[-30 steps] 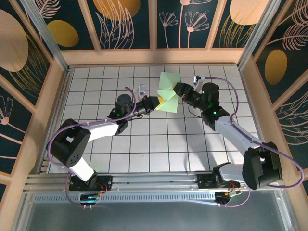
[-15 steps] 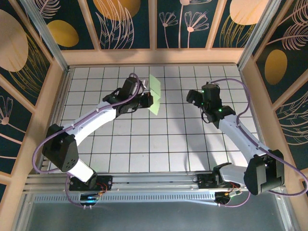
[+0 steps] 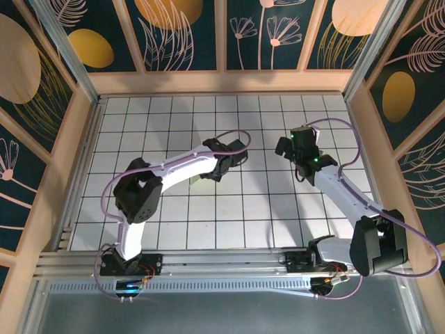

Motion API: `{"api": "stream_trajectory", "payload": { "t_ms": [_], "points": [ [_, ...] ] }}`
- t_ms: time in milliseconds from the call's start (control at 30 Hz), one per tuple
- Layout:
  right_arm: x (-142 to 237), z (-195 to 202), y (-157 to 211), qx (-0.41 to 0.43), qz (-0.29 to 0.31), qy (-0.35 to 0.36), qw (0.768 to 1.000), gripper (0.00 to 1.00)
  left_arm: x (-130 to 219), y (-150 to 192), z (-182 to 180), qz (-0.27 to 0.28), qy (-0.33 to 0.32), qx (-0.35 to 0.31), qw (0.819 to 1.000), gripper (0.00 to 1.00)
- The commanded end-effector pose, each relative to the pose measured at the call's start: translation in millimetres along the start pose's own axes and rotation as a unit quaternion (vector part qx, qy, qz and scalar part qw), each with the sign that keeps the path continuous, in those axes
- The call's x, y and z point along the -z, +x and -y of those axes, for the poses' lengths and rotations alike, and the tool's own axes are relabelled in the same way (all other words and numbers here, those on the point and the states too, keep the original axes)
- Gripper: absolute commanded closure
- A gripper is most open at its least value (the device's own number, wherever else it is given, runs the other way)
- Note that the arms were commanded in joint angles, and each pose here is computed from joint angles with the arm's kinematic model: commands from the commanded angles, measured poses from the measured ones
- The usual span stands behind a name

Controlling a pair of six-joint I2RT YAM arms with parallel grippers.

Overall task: Fold a paper plane with a square sheet of paper (fold left side to right side)
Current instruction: Turn over the paper at the center of the table.

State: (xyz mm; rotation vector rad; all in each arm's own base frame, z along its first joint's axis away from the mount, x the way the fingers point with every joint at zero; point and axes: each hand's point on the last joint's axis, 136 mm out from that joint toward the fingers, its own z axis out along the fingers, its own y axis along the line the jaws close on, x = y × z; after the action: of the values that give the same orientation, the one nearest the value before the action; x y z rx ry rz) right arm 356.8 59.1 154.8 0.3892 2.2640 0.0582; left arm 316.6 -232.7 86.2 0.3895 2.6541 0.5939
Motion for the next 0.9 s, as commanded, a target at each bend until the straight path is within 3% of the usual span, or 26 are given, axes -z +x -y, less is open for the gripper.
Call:
{"api": "stream_trajectory", "payload": {
  "t_ms": [0, 133, 267, 400, 600, 700, 867],
  "points": [
    [-5, 3, 1, -0.002, 0.005, 0.000, 1.000, 0.01, -3, 3, -13, 0.002, -0.053, 0.010, 0.999, 1.00],
    [-10, 2, 9, -0.004, -0.005, -0.007, 1.000, 0.01, -15, 7, 20, -0.017, 0.011, 0.038, 0.999, 1.00],
    [-13, 1, 14, -0.004, -0.014, -0.012, 1.000, 0.01, -15, 5, 69, -0.032, 0.131, 0.084, 0.987, 1.00],
    [-13, -1, 17, -0.005, -0.019, -0.018, 1.000, 0.01, -12, 2, 103, -0.046, 0.210, 0.107, 0.971, 0.90],
    [-14, -3, 21, -0.004, -0.027, -0.025, 0.999, 0.01, -7, -7, 123, -0.047, 0.255, 0.112, 0.959, 0.65],
    [-14, -6, 24, -0.005, -0.034, -0.033, 0.999, 0.01, 5, -16, 129, -0.036, 0.288, 0.117, 0.950, 0.59],
    [-12, -23, 27, -0.009, -0.050, -0.080, 0.996, 0.01, 34, -37, 131, -0.004, 0.367, 0.143, 0.919, 0.46]
  ]
}}
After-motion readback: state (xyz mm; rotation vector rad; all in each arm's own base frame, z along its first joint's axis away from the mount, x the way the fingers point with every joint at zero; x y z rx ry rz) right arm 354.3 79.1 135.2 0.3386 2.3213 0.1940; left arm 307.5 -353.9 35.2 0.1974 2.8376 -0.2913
